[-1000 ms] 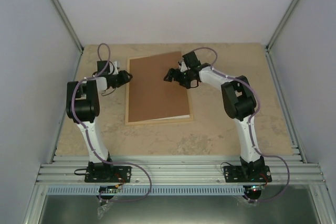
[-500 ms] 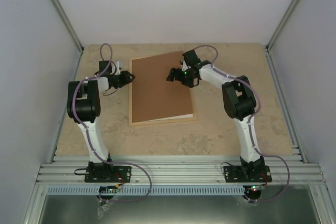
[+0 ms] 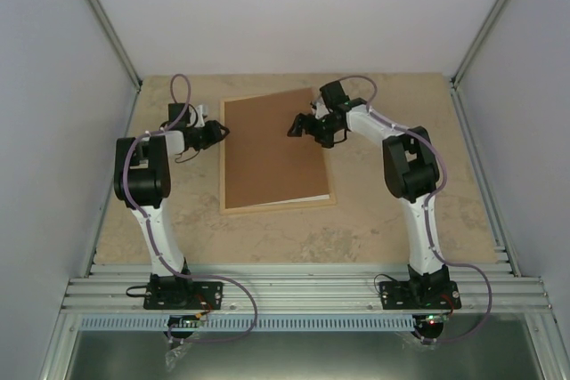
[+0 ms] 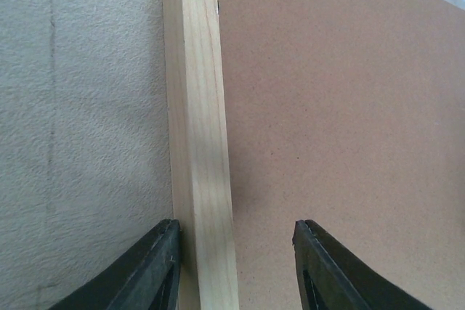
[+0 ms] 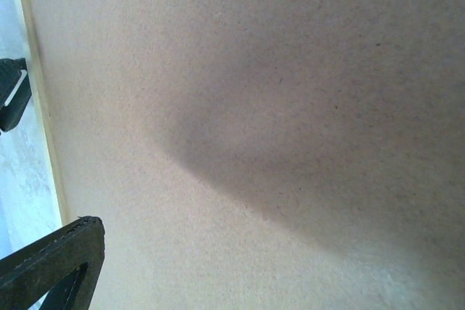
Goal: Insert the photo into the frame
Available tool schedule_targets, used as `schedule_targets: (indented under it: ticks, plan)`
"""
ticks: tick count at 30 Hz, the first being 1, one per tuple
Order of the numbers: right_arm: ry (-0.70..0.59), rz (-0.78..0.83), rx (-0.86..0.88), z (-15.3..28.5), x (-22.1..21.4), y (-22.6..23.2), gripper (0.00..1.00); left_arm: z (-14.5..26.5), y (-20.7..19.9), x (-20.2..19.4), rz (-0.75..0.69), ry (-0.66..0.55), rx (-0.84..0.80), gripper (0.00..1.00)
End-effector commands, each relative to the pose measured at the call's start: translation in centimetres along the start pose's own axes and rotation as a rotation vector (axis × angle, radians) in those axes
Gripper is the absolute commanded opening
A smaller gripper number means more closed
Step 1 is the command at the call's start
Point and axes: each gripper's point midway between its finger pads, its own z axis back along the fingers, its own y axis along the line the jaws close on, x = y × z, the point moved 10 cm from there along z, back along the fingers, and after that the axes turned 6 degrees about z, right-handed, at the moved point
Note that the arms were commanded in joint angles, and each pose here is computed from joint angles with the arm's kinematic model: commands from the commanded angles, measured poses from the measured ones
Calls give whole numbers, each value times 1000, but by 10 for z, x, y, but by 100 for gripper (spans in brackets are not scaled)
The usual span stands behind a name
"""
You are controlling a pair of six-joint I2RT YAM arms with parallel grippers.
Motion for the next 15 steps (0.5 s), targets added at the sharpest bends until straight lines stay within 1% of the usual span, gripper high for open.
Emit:
schedule_targets:
  ticks: [1,5,9,15]
  plan:
    - [-12,20,36,29,8,12,98,-18,22,-46,124,193,70,46]
    - [-12,-3,11,39,9,0,98,-18,22,-46,124,193,71,46]
    - [-15,13,-12,48,7,-2,98,-17,22,-46,126,193,71,45]
    - [6,5,-14,44,1,-7,97,-18,23,-47,127,197,71,45]
